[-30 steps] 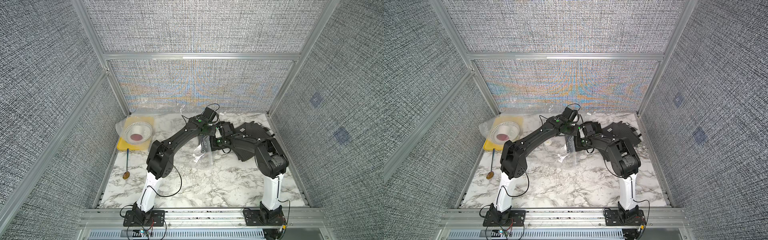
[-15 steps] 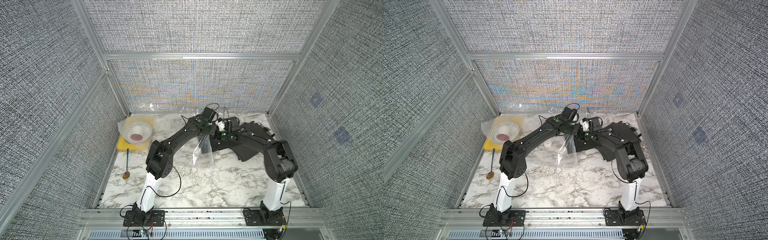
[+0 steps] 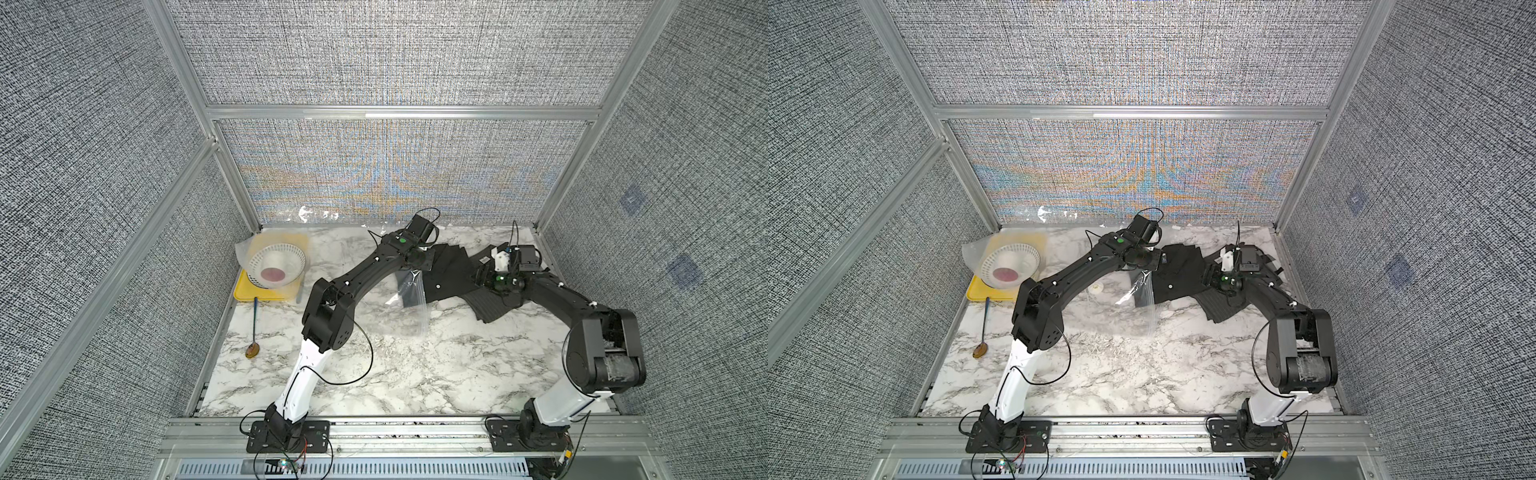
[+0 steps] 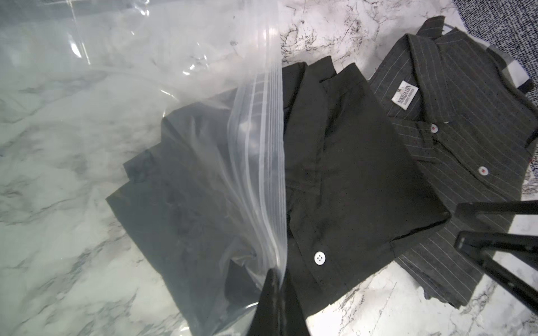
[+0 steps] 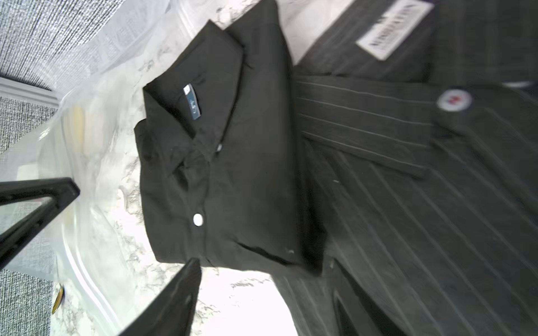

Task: Place the folded shirt into the vacuum bag
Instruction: Place the shirt in the vacuum bag.

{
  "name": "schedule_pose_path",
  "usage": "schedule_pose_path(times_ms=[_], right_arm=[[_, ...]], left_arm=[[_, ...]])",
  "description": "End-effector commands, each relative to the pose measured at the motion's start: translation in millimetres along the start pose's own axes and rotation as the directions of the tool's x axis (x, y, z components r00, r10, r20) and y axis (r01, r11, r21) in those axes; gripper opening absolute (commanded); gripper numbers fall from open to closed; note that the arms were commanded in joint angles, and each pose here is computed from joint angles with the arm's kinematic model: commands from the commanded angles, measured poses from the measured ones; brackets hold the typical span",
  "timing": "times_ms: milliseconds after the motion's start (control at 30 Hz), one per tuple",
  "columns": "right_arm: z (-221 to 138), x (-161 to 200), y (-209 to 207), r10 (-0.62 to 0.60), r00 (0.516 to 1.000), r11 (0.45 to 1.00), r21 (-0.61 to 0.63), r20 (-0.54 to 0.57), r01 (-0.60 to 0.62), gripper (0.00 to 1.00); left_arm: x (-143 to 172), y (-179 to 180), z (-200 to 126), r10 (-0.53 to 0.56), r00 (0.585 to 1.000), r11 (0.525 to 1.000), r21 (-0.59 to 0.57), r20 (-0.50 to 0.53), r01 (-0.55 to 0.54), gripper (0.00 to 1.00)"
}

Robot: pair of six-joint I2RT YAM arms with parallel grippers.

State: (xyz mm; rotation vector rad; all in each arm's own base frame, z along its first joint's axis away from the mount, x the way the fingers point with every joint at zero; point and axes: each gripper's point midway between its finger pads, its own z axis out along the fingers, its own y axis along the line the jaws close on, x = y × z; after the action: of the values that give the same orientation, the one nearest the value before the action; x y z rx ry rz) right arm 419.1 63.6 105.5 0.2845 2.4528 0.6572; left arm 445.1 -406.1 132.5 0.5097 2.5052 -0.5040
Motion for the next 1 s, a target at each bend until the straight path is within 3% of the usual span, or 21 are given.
schedule_pose_path(times_ms=[0, 300, 667, 833, 967], right_arm=[[-6.5, -2.0, -9.6, -0.007, 1.000, 1.000, 0.007, 0.016, 0.007, 0.73], [19.1, 11.7, -11.5, 0.038, 0.999, 0.996, -0.079, -0.036, -0.041, 0.73], [39.2, 0.8, 20.8, 0.045, 0.999, 0.981, -0.189, -0.031, -0.050, 0.61], [49.3, -1.6, 26.5, 0.048, 0.998, 0.979, -0.198, -0.041, -0.056, 0.46], [54.2, 10.0, 34.5, 0.058, 0.996, 0.971, -0.230, -0.069, -0.072, 0.20]], left_arm=[[2.8, -3.6, 4.3, -0.005, 1.000, 1.000, 0.023, -0.020, 0.006, 0.00], [5.3, -7.0, 10.4, -0.011, 0.999, 0.999, 0.041, -0.037, 0.013, 0.00], [6.1, -6.8, 10.1, -0.011, 0.999, 0.999, 0.040, -0.041, 0.012, 0.00], [4.9, -7.3, 9.0, -0.010, 0.999, 0.999, 0.042, -0.037, 0.012, 0.00], [4.0, -7.3, 7.3, -0.010, 0.999, 0.999, 0.040, -0.034, 0.011, 0.00]])
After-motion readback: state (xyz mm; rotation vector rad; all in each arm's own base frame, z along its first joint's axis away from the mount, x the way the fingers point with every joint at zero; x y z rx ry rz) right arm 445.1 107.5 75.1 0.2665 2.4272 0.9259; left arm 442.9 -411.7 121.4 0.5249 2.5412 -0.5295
